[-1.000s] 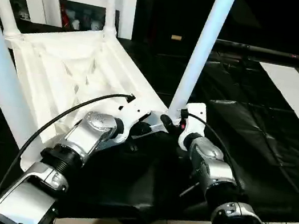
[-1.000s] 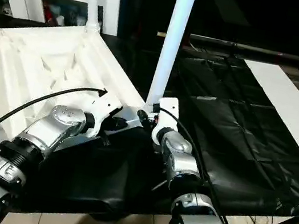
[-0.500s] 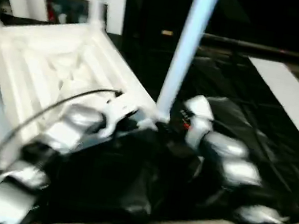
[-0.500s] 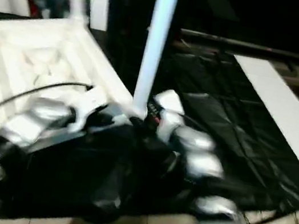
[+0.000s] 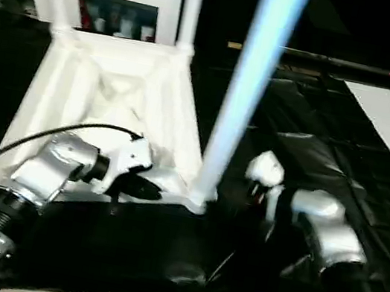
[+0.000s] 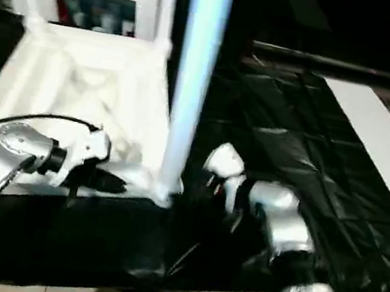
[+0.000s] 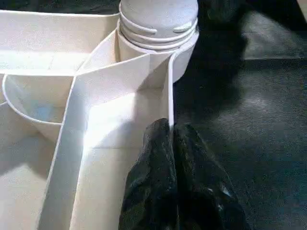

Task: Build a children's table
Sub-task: Rotate leg to tighten

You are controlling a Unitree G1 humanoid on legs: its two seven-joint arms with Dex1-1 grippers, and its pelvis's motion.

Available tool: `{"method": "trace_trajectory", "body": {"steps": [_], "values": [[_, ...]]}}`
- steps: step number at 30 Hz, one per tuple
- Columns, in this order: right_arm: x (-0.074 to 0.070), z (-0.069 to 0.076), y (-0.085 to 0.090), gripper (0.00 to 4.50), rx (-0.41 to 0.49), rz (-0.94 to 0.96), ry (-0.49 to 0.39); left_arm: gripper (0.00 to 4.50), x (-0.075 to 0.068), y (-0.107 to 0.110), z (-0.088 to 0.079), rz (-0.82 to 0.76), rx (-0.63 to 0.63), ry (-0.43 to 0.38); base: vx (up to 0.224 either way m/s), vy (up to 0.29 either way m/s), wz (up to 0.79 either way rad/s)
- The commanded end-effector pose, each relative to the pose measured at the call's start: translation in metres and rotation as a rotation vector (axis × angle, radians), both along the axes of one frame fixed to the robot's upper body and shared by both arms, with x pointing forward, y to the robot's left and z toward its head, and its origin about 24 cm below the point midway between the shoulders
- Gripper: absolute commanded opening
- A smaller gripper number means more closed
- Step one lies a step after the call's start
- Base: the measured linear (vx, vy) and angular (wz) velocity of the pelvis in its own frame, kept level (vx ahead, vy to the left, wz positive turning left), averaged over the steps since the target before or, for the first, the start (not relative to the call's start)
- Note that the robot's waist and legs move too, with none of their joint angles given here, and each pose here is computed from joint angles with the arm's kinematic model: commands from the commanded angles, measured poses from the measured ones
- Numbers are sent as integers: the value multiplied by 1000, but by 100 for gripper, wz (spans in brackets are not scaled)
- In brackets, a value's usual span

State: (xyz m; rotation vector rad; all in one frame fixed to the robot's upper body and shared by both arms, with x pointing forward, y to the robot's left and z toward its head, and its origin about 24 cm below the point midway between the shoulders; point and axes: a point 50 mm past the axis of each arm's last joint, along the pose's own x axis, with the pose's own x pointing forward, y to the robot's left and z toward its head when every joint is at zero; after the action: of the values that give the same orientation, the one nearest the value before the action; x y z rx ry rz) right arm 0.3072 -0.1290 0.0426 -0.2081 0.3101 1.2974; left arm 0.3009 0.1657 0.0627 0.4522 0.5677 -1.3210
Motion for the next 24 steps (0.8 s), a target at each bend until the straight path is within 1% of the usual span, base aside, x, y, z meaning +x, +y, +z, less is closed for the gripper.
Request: {"method": "trace_trajectory", "body": {"steps": [1,6,8,9,11,13,17,18,19,20,24], "values": [[0,1,0,396,-8,12,1,0,-10,-8,-19,-54,59,75,0,0,0],[2,-1,6,396,-14,15,3,0,-11,-7,-20,-57,63,69,0,0,0],[6,0,12,396,0,-12,6,0,-12,-6,-21,-54,68,64,0,0,0],[7,0,13,379,6,-14,10,0,-12,-6,-21,-53,69,64,0,0,0],[7,2,16,360,16,0,17,0,-12,-4,-22,-49,71,66,0,0,0],[7,2,17,351,19,5,21,0,-13,-3,-22,-47,73,66,0,0,0],[8,1,16,312,16,10,28,0,-13,-2,-22,-45,76,69,0,0,0],[8,1,16,312,16,11,30,0,-13,-2,-22,-45,76,69,0,0,0],[8,0,16,293,16,12,31,0,-13,-3,-22,-46,76,70,0,0,0],[8,0,16,293,15,13,33,0,-13,-2,-22,-46,76,71,0,0,0],[7,-3,14,267,0,18,40,0,-13,-1,-22,-47,82,76,0,0,0]]}}
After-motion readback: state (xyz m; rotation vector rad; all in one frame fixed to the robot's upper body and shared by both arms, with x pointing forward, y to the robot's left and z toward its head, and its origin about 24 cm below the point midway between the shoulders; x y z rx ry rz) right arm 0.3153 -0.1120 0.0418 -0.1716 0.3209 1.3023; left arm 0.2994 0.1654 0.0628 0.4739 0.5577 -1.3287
